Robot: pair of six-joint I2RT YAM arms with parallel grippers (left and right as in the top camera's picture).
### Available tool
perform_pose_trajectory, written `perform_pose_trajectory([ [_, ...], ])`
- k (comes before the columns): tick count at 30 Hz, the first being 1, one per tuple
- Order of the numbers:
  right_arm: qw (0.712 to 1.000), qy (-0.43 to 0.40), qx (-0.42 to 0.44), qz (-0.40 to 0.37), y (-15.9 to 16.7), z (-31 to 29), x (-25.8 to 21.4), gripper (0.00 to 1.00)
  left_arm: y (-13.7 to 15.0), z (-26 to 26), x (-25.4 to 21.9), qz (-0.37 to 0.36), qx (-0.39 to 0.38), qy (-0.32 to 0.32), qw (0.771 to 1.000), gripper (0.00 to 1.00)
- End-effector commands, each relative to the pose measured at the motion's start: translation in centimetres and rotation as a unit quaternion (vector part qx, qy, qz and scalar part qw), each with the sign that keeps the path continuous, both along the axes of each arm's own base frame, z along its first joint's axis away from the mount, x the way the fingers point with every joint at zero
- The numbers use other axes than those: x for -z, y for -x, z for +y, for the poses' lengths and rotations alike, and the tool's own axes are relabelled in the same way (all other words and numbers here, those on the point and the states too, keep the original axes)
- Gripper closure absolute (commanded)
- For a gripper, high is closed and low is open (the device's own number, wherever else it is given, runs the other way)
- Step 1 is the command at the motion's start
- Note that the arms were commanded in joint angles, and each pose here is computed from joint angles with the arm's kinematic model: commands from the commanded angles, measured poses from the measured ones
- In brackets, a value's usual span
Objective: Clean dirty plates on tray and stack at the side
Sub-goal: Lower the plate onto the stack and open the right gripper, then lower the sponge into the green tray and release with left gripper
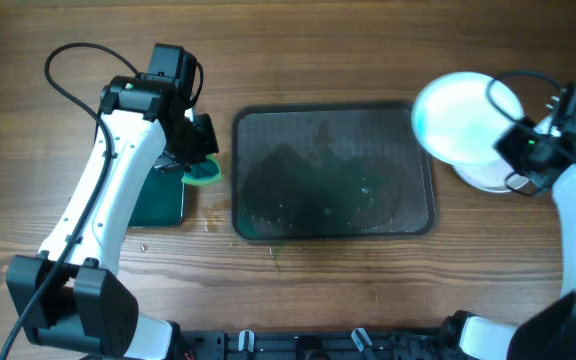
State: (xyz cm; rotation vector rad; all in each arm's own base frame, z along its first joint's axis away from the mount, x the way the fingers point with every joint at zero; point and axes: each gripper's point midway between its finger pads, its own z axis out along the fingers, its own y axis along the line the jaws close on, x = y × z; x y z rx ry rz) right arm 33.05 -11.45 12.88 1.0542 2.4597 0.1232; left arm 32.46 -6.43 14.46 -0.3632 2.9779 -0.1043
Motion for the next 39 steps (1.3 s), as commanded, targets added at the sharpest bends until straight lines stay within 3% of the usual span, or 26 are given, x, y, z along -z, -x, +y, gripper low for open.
perform_pose_trajectory([
  [1, 0.994, -0.008, 0.091, 0.051, 1.5, -4.1, 3.4, 0.96, -0.5, -0.2, -1.2, -0.022, 0.006, 0.007, 1.0, 0.96],
  [8, 0.988, -0.021, 0.134, 0.079, 1.1, -6.1, 7.4, 0.96, -0.5, -0.2, -1.2, -0.022, 0.006, 0.007, 1.0, 0.96],
  [14, 0.988, -0.001, 0.141, 0.068, 0.6, -7.0, 7.3, 0.89, -0.5, -0.2, -1.2, -0.022, 0.006, 0.007, 1.0, 0.96],
  [21, 0.985, 0.007, 0.147, 0.089, 1.5, -7.2, 7.4, 0.88, -0.5, -0.2, -1.2, -0.022, 0.006, 0.007, 1.0, 0.96],
  [26, 0.987, -0.004, 0.139, 0.085, 1.5, -6.7, 6.7, 0.69, -0.5, 0.0, -1.2, -0.023, 0.007, 0.001, 1.0, 0.96],
  [27, 0.99, -0.014, 0.116, 0.072, 1.0, -6.2, 5.8, 0.62, -0.5, 0.5, -1.2, -0.024, 0.004, -0.012, 1.0, 0.96],
  [30, 0.997, -0.083, 0.008, -0.002, -1.7, -2.6, 2.2, 0.54, -0.5, 2.5, -1.2, -0.025, -0.007, -0.064, 0.998, 0.96],
  [33, 0.982, -0.134, -0.097, -0.086, -3.5, 1.3, -1.8, 0.43, -0.7, 4.4, -1.4, -0.026, -0.006, -0.095, 0.995, 0.96],
  [39, 0.973, -0.102, -0.182, -0.095, -3.6, 5.2, -3.6, 0.35, -1.6, 8.9, -1.6, -0.034, 0.019, -0.136, 0.99, 0.96],
])
